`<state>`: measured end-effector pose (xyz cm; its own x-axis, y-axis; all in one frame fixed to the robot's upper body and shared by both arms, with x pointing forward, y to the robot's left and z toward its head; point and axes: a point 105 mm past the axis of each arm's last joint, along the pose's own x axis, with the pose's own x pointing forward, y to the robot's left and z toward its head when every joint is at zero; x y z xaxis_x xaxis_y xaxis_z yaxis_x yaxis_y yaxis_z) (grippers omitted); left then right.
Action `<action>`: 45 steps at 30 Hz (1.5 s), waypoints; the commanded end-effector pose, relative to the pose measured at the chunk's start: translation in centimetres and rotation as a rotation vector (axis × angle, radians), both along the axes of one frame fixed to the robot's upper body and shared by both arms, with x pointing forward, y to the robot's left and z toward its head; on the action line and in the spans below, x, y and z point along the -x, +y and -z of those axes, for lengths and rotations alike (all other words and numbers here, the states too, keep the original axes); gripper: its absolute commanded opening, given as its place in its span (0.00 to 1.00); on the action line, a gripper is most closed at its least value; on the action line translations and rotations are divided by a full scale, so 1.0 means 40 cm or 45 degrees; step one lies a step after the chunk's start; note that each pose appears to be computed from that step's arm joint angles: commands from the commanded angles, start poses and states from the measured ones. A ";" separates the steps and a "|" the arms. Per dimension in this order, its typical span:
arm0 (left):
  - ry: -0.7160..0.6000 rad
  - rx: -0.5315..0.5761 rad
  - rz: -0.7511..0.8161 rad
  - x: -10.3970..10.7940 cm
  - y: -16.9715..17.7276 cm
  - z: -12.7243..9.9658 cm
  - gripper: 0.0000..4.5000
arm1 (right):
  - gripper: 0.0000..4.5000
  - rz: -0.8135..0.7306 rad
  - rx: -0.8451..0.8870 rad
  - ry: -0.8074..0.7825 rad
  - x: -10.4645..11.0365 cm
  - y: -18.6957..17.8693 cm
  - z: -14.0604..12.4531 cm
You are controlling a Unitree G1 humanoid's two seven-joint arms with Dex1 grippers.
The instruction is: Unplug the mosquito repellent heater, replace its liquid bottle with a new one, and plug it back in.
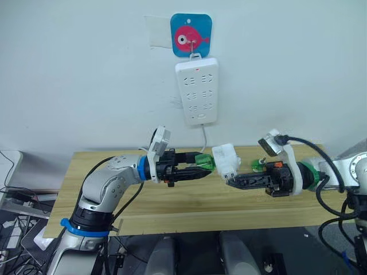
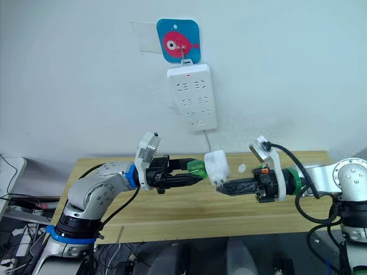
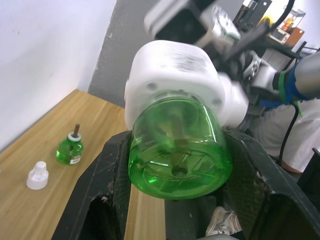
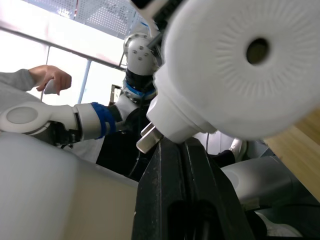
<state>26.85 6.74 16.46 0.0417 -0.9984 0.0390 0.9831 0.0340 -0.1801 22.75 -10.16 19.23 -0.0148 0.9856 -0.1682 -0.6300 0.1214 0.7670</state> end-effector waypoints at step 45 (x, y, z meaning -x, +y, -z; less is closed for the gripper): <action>0.340 -0.116 0.377 0.092 0.012 0.028 0.50 | 1.00 -0.499 0.072 -1.932 -0.002 0.003 0.038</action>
